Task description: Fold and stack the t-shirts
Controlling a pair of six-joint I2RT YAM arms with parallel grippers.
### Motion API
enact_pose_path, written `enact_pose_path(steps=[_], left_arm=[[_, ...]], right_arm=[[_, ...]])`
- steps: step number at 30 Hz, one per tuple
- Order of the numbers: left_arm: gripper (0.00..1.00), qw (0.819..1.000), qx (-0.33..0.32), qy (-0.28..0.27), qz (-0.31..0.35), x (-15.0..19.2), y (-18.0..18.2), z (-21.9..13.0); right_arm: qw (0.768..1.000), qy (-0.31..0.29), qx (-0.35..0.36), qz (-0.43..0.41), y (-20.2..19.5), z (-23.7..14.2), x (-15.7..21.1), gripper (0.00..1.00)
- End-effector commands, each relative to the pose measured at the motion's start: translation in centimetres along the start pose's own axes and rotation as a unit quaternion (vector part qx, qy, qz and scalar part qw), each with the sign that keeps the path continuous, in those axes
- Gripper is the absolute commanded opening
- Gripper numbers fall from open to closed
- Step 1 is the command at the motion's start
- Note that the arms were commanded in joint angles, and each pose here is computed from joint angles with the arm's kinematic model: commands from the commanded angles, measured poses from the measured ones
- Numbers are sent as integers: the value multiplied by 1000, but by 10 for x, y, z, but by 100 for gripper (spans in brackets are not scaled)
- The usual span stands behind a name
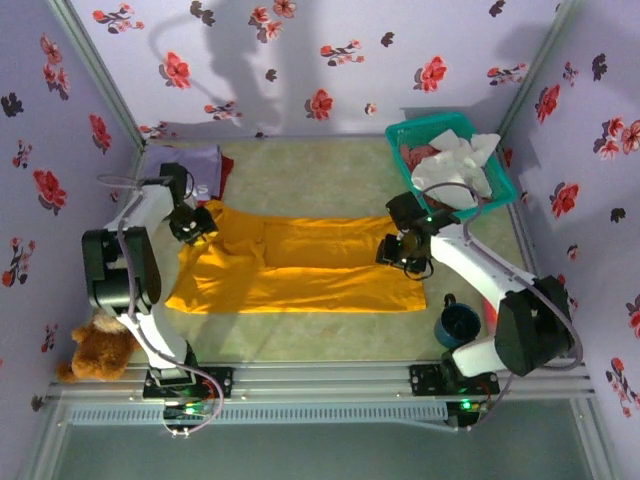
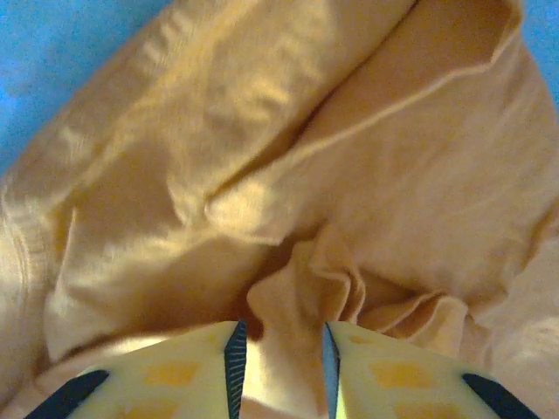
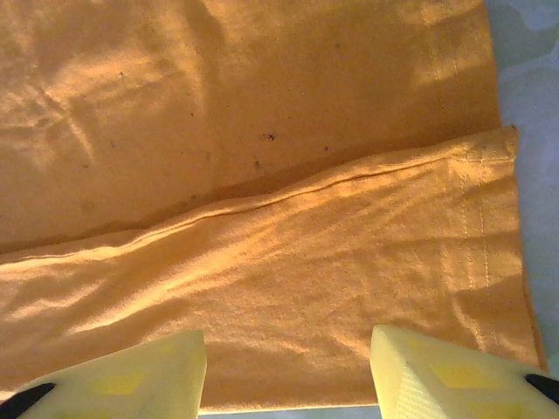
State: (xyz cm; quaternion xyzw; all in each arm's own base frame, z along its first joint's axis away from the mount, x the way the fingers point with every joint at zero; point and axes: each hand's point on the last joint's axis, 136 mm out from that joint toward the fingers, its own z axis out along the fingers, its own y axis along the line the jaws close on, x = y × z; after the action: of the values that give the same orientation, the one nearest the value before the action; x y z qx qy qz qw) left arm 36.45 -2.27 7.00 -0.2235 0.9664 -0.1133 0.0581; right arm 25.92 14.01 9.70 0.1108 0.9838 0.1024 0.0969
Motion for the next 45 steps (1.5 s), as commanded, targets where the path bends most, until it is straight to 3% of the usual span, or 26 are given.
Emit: enact_pose_path(steps=[1, 7, 16, 23, 27, 33, 45], left_arm=[[34, 999, -14, -8, 43, -15, 1, -2], [38, 997, -36, -5, 64, -29, 4, 3], [40, 997, -42, 28, 64, -18, 10, 25], [39, 997, -8, 34, 69, -9, -10, 23], [36, 996, -21, 38, 79, 1, -14, 22], [36, 988, -94, 18, 120, 11, -8, 10], [41, 986, -107, 35, 122, 21, -15, 17]], right_arm=[[1000, 6, 5, -9, 1, -4, -3, 54], [1000, 11, 8, -8, 0, -3, -4, 54], [1000, 11, 4, -7, 4, -4, -8, 54], [1000, 11, 5, -4, 3, -3, -7, 54], [1000, 12, 4, -4, 2, -3, -6, 54], [1000, 15, 5, -4, 1, -1, -3, 54], [1000, 12, 3, -3, 0, -2, -2, 54]])
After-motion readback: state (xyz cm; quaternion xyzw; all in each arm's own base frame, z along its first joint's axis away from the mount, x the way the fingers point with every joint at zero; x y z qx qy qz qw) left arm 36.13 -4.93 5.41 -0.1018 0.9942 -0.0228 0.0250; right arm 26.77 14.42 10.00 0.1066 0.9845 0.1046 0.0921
